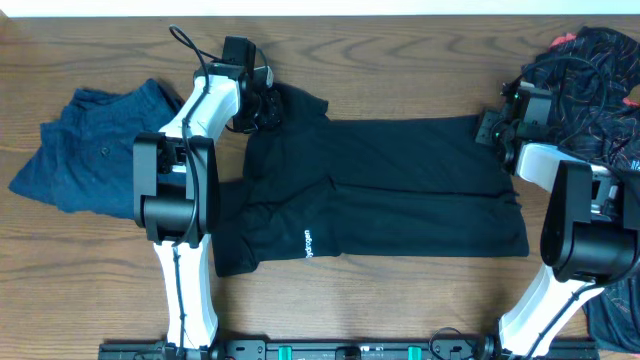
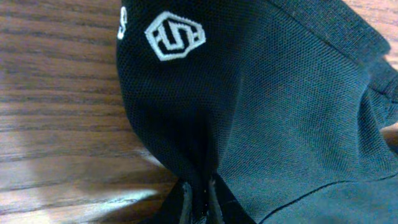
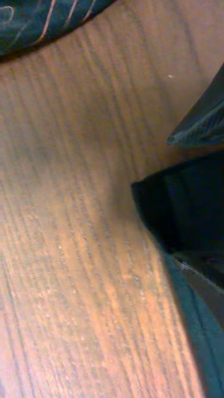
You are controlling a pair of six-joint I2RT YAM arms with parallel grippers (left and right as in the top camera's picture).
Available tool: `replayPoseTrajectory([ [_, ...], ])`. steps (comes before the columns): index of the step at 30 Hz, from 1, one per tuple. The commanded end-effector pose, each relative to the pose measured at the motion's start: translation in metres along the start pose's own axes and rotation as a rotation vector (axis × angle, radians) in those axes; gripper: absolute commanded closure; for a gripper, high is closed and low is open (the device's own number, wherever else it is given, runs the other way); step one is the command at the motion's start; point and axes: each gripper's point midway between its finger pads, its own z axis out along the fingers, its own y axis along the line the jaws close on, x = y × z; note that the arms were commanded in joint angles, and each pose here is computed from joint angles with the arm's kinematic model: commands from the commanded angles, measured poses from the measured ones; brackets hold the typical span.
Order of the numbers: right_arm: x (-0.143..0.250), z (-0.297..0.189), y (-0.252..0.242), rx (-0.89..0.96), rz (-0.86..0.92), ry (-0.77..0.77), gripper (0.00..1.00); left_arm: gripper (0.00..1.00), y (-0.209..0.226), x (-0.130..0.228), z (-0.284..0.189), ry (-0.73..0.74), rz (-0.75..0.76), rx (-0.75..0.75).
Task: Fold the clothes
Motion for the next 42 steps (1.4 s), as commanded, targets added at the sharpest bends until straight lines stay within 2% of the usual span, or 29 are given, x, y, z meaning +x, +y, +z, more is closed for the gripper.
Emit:
replayPoseTrajectory([
  [1, 0.011, 0.011, 0.001, 0.002, 0.007, 0.021, 0.46, 0.89, -0.002, 0.002, 0.000, 0.009, -0.002, -0.006],
  [15, 0.015, 0.015, 0.029, -0.032, -0.039, 0.014, 0.47, 0.89, -0.003, 0.003, 0.001, 0.010, 0.000, -0.006],
  [18, 0.015, 0.015, 0.023, 0.016, -0.042, 0.010, 0.58, 0.89, -0.003, 0.003, 0.001, 0.012, 0.000, -0.006],
  [19, 0.016, 0.015, 0.021, 0.026, -0.038, 0.013, 0.65, 0.89, -0.003, 0.003, 0.001, 0.012, 0.000, -0.006],
  [22, 0.017, 0.015, 0.017, 0.047, -0.038, 0.016, 0.95, 0.89, -0.003, 0.004, 0.001, 0.012, 0.000, -0.006],
  [23, 0.017, 0.015, 0.016, 0.049, -0.037, 0.019, 0.99, 0.89, -0.003, 0.004, 0.001, 0.012, 0.000, -0.006],
  [33, 0.019, 0.004, 0.002, 0.117, -0.013, 0.050, 0.99, 0.94, -0.004, 0.009, -0.011, 0.028, 0.014, -0.010],
  [42, -0.021, -0.055, -0.015, 0.194, 0.027, -0.001, 0.99, 0.94, -0.019, 0.008, -0.063, -0.019, 0.037, -0.008],
])
